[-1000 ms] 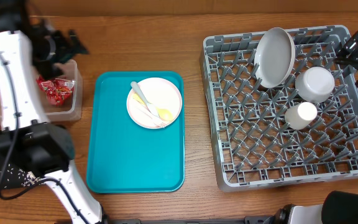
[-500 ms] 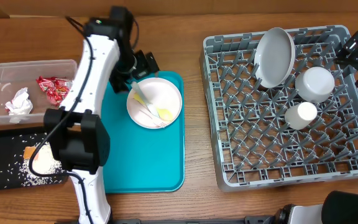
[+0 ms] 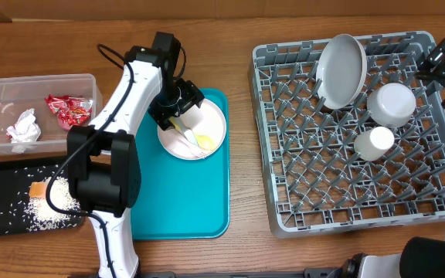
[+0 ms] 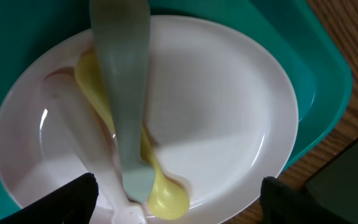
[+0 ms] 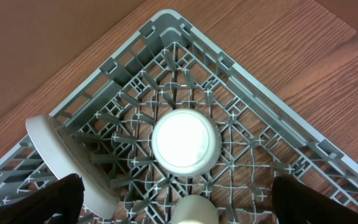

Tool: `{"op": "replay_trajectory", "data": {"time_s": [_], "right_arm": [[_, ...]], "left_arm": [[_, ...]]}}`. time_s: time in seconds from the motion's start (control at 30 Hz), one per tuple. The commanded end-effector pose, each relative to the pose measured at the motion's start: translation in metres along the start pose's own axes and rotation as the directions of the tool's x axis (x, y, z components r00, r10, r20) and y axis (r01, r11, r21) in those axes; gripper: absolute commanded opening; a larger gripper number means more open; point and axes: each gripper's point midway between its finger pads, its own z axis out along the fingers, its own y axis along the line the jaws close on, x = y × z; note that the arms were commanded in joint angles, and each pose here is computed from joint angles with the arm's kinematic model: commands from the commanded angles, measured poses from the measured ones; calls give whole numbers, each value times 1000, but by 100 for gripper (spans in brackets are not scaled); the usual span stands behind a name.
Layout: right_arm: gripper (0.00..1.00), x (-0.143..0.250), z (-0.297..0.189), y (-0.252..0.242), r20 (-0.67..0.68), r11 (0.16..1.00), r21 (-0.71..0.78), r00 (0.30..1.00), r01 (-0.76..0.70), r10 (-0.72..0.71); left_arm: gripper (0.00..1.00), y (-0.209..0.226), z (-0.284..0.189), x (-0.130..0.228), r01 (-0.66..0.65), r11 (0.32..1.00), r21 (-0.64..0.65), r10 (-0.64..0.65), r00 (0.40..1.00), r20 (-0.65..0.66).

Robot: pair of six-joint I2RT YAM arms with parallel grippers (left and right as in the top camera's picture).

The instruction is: Sort waste into correct bins and load items into the dishwasher rack

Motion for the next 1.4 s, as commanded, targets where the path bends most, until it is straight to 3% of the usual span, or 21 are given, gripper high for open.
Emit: {"op": "replay_trajectory", "data": {"time_s": [0.0,0.23,0.4,0.63,0.73,0.97,1.27,1.37], "right_arm": [[100,-8,-10,2,37,1000,-4,999,3,-3],[100,-8,-10,2,37,1000,-4,999,3,-3],[100,-8,-10,2,37,1000,-4,999,3,-3],[100,-8,-10,2,37,1000,-4,999,3,-3],[100,-8,-10,2,37,1000,-4,999,3,-3],[100,-8,-10,2,37,1000,-4,999,3,-3],[100,-8,-10,2,37,1000,-4,999,3,-3],[100,-12,-11,16,44,996,-85,999,-3,6]], "left_arm": [[86,5,15,-2,51,999,-15,-50,999,15],[86,17,18,-8,43,997,-70,-39,998,57],[85,7,6,-8,-83,996,-25,84,995,45],[89,-18,-76,-9,-266,963,49,254,951,176],[94,-15,-120,-13,-273,961,51,249,927,282],[100,56,-200,-48,-69,998,10,56,881,470],[100,164,-219,-95,229,973,1,-203,861,465],[100,182,-223,-102,276,961,9,-247,845,473]]}}
